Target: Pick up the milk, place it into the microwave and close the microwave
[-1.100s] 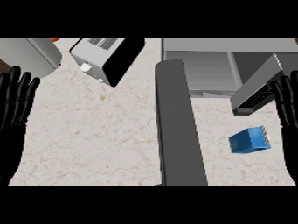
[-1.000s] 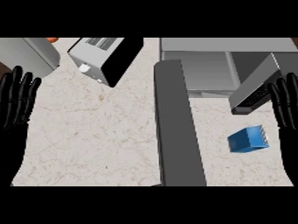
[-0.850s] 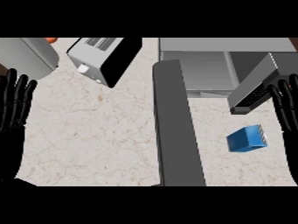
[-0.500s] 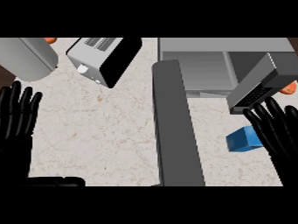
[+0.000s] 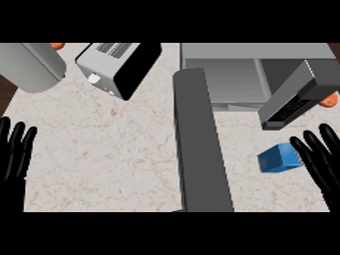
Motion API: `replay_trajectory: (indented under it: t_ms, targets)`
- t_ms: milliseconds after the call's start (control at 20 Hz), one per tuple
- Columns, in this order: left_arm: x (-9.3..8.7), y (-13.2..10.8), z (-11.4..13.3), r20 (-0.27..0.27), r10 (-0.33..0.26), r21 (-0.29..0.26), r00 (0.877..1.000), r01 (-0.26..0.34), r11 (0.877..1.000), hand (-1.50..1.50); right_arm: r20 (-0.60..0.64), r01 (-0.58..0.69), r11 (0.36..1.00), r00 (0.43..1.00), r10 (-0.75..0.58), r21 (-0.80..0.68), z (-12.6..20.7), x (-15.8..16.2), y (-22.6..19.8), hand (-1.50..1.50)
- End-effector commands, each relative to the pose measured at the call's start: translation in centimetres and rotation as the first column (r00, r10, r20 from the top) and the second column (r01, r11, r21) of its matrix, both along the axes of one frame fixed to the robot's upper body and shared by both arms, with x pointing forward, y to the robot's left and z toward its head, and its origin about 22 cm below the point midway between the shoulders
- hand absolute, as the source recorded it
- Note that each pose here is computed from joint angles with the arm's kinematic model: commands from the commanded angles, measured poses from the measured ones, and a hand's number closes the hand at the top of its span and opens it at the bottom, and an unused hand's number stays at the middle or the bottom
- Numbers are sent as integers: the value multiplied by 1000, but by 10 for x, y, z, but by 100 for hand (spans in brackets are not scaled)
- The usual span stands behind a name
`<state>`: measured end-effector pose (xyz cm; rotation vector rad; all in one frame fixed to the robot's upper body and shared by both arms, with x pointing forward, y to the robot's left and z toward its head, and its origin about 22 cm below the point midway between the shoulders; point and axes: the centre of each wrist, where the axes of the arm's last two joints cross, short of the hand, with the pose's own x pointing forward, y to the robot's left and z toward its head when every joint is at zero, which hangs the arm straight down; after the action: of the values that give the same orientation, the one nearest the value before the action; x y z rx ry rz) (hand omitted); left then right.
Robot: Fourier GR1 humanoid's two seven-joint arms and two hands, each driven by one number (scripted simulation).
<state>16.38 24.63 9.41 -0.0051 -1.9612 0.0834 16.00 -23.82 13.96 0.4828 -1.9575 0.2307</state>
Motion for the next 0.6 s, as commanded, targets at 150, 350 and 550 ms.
replay_trajectory:
  t_ms: [150, 350, 550]
  targets:
    - [-27, 13, -5, 2, 0, 9, 1000, 0, 1000, -150, 5, 127, 991, 992, -127, -45, -11, 13, -3, -150]
    - [-4, 24, 5, -2, 14, 11, 1000, -14, 1000, -150, -26, 180, 982, 983, -182, -52, -30, 35, -20, -150]
    - [-33, 14, -35, -10, -10, -15, 1000, 10, 1000, -150, -87, 195, 979, 976, -200, -64, -43, 39, -29, -150]
